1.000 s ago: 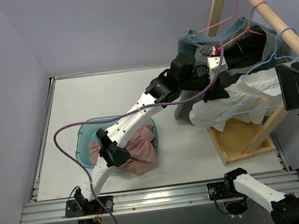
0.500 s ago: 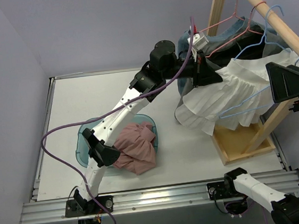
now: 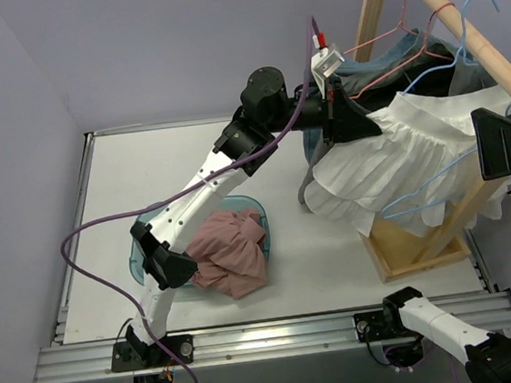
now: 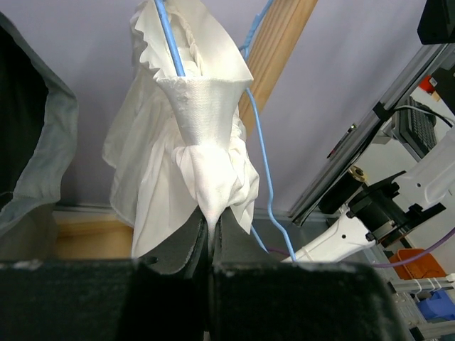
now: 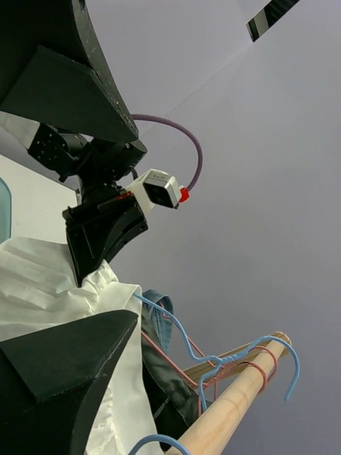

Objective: Remove the skirt from the hanger

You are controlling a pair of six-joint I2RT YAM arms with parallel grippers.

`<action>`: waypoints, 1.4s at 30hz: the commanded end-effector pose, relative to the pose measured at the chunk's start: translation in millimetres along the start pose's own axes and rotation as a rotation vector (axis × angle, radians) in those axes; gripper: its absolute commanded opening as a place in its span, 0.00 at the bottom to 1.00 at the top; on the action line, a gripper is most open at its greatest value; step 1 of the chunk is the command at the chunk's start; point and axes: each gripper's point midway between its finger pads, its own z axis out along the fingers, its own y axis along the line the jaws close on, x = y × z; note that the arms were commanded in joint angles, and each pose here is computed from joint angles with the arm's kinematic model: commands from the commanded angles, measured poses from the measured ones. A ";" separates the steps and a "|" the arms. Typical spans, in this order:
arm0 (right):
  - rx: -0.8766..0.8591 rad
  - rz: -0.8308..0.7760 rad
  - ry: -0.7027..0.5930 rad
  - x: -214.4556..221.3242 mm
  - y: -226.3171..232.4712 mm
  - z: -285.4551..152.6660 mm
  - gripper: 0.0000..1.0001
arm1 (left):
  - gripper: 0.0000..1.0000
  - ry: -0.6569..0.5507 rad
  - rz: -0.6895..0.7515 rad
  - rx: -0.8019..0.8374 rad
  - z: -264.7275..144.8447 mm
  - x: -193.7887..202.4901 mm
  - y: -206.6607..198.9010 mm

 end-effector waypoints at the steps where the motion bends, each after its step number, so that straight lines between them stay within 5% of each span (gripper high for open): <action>1: -0.008 -0.007 -0.010 -2.6 2.5 8.1 1.00 | 0.02 -0.073 0.185 0.033 -29.7 -55.3 -61.7; 14: -0.048 -0.014 0.182 64.7 -0.7 39.8 0.96 | 0.02 0.022 0.169 -0.098 -88.3 -23.0 -66.9; 22: -0.143 0.025 0.302 111.3 8.3 58.6 0.81 | 0.02 0.169 0.099 -0.448 -147.3 16.3 -47.3; 34: -0.137 0.040 0.489 194.3 -13.8 84.8 0.65 | 0.02 0.204 0.081 -0.532 -190.6 30.3 -84.0; 42: -0.147 0.051 0.505 209.6 -15.7 96.7 0.61 | 0.02 0.225 0.065 -0.532 -186.7 38.9 -81.8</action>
